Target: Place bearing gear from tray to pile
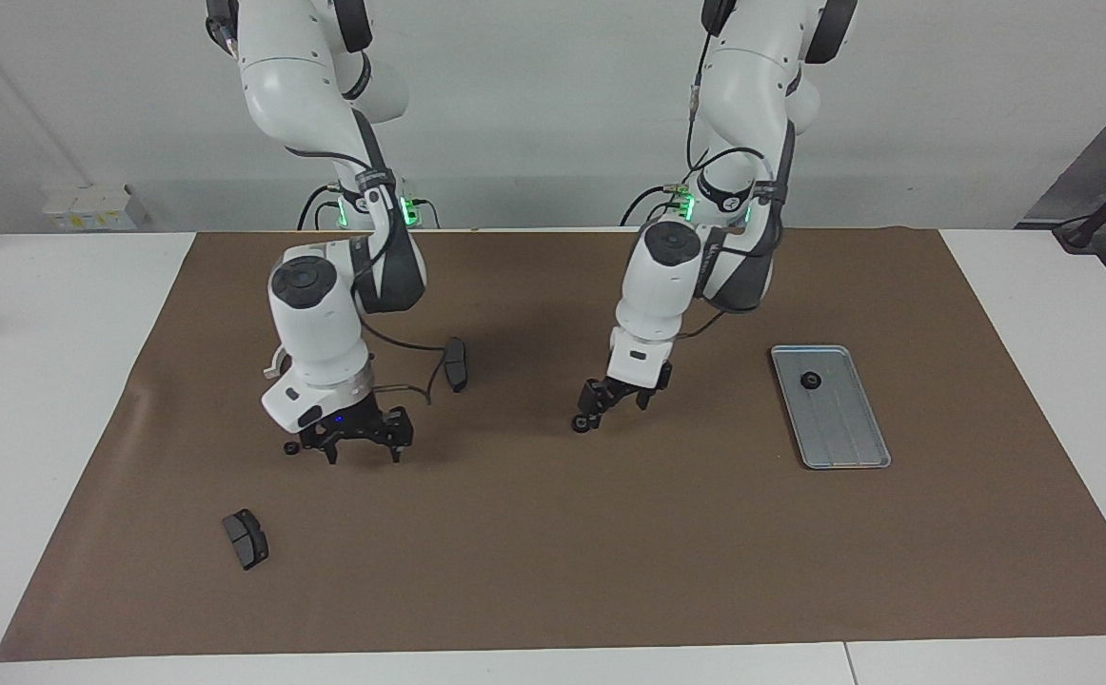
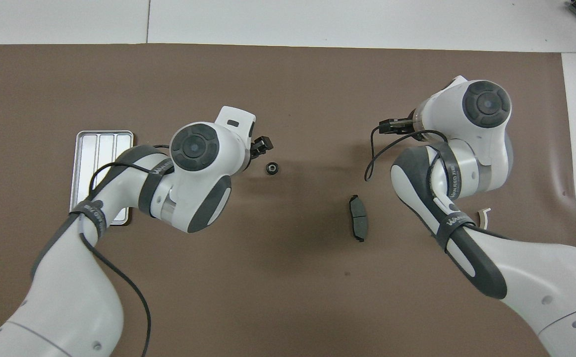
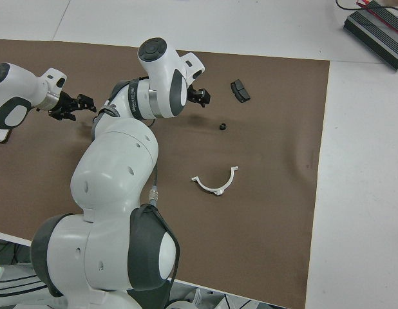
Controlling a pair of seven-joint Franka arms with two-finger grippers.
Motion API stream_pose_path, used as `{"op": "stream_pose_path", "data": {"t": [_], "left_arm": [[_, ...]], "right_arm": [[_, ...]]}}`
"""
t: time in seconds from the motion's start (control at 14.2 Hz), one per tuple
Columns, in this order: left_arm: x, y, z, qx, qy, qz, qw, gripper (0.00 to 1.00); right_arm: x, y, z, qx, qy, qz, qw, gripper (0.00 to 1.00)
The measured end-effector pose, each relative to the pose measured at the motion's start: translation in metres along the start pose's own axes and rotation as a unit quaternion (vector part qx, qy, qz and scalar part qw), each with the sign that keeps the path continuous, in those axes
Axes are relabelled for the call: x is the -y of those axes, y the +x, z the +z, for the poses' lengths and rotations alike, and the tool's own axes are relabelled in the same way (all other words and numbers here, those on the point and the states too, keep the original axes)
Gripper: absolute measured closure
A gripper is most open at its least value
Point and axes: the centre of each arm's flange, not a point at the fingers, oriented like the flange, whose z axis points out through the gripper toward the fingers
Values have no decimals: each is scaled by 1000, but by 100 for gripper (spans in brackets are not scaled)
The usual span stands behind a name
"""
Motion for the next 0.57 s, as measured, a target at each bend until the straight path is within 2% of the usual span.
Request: {"op": "stream_pose_path", "data": {"t": [0.14, 0.28, 0.42, 0.57], "left_arm": [[53, 50, -55, 0, 22, -26, 999, 0], [111, 88, -90, 7, 44, -30, 999, 0], [159, 116, -97, 16, 57, -27, 998, 0], [204, 134, -84, 29, 69, -32, 997, 0]], "right_arm": [[56, -6, -12, -29, 20, 6, 999, 0], [110, -18, -23, -43, 39, 8, 998, 0], [163, -37, -32, -47, 56, 8, 997, 0], [207, -61, -25, -44, 68, 2, 997, 0]]}}
